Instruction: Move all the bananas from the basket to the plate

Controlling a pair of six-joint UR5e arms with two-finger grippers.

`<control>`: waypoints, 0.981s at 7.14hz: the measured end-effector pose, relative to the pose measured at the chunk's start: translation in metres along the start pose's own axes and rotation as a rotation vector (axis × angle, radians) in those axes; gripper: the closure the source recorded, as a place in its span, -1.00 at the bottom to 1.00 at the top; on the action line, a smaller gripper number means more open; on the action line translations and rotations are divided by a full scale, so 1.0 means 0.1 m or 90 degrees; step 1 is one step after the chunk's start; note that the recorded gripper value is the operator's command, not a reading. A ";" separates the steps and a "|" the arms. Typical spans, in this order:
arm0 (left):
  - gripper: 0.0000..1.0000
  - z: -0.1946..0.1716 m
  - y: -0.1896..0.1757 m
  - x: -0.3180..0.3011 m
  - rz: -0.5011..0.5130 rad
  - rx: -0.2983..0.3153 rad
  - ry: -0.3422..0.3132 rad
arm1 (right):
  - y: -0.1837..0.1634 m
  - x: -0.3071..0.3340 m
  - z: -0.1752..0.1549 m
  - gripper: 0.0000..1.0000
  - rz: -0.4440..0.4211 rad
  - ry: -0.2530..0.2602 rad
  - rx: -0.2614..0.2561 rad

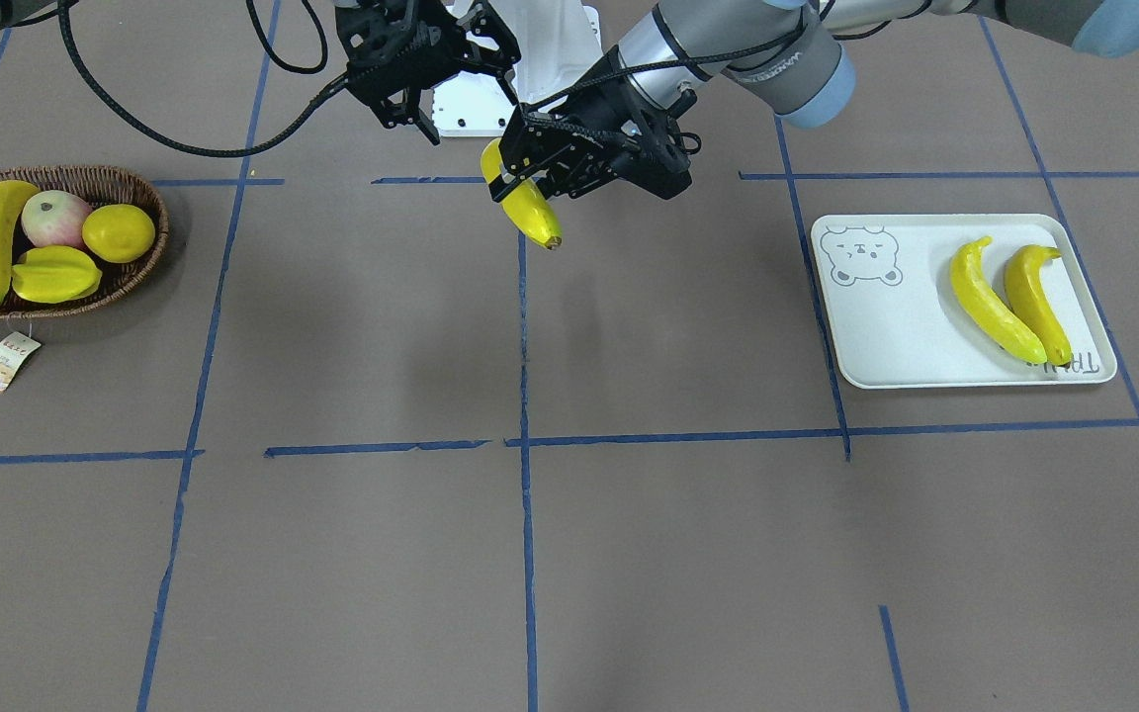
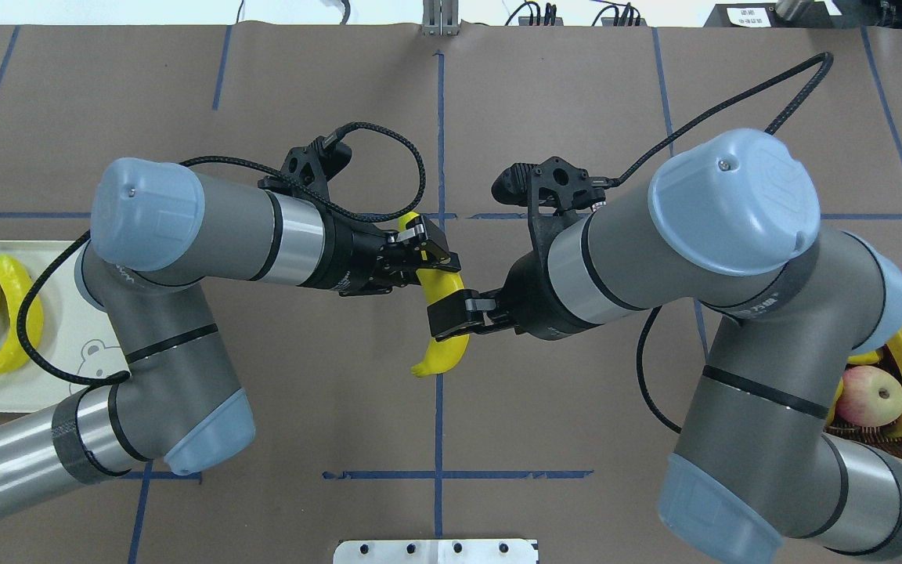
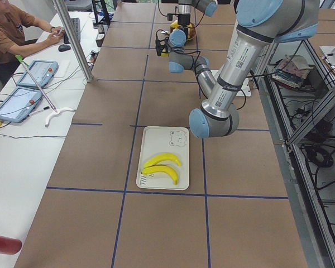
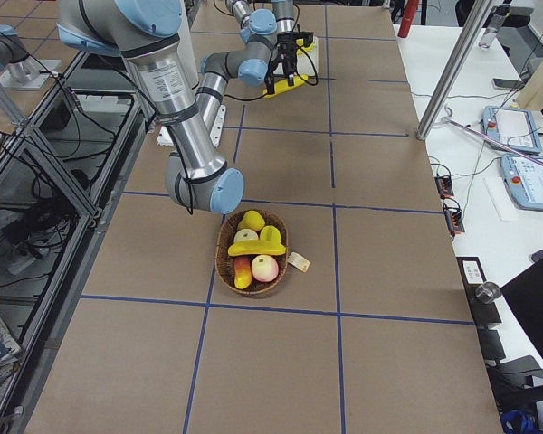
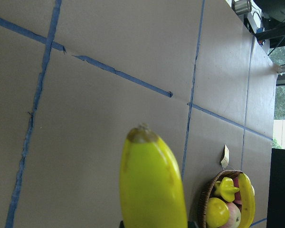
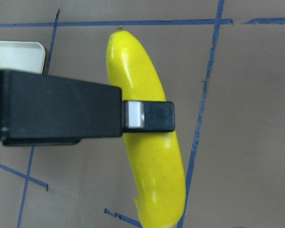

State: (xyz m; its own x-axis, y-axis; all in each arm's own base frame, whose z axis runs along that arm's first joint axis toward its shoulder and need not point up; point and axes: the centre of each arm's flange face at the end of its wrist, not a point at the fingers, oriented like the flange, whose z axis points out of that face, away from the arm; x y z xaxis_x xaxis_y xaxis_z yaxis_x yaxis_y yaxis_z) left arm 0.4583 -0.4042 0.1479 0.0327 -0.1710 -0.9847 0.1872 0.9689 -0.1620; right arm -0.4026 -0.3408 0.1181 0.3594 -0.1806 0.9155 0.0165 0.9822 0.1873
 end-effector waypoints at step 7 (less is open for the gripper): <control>1.00 -1.25 -1.02 -2.11 0.048 0.051 -0.305 | -0.25 1.06 -0.26 -1.00 0.054 0.107 0.037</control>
State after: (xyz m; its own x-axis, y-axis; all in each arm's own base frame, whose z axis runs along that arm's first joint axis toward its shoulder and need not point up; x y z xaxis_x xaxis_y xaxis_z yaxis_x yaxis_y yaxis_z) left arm 0.3098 -0.4445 0.3642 0.4932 -0.1824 -0.8506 0.2414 0.9681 -0.0676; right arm -0.3408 -0.3834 0.2011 0.5082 -0.0820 0.8573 -0.0723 0.9879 0.1373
